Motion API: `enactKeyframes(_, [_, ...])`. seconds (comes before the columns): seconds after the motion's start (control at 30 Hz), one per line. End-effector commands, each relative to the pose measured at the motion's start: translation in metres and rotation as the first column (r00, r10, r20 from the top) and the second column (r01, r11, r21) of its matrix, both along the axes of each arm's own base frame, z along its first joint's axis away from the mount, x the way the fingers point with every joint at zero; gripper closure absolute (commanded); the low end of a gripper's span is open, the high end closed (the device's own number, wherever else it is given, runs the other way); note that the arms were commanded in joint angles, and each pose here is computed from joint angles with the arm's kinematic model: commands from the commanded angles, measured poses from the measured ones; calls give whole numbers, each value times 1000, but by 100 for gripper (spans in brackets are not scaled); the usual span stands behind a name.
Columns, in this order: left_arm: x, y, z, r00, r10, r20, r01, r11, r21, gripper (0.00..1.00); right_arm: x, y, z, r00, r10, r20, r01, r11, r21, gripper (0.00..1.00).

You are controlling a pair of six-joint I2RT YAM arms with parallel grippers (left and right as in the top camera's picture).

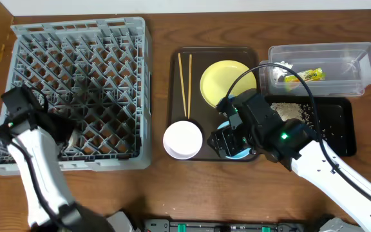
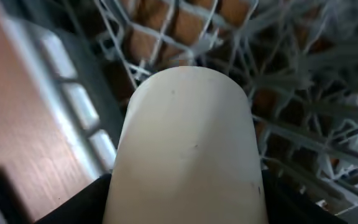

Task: Sort waste into correct bins and load items into the dishwasher
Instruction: 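Place the white cup into the dish rack with the left gripper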

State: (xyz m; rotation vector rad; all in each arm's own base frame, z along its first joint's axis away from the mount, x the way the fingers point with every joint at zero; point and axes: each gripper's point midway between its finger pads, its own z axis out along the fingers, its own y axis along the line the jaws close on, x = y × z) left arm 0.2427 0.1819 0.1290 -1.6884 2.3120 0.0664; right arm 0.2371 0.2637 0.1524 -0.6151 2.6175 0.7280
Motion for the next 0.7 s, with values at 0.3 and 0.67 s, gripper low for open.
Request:
enactKeyframes(0.3, [17,-17,31,986,-102,133,115,989,-95,12,-4,1,1,1000,17,4,-17,1000,-10,21])
enactKeyframes(0.67, [4,-26,83,972,-217,89,209,974,92,8,-3,-11,-3,999,-14,-30,13,999,-38,25])
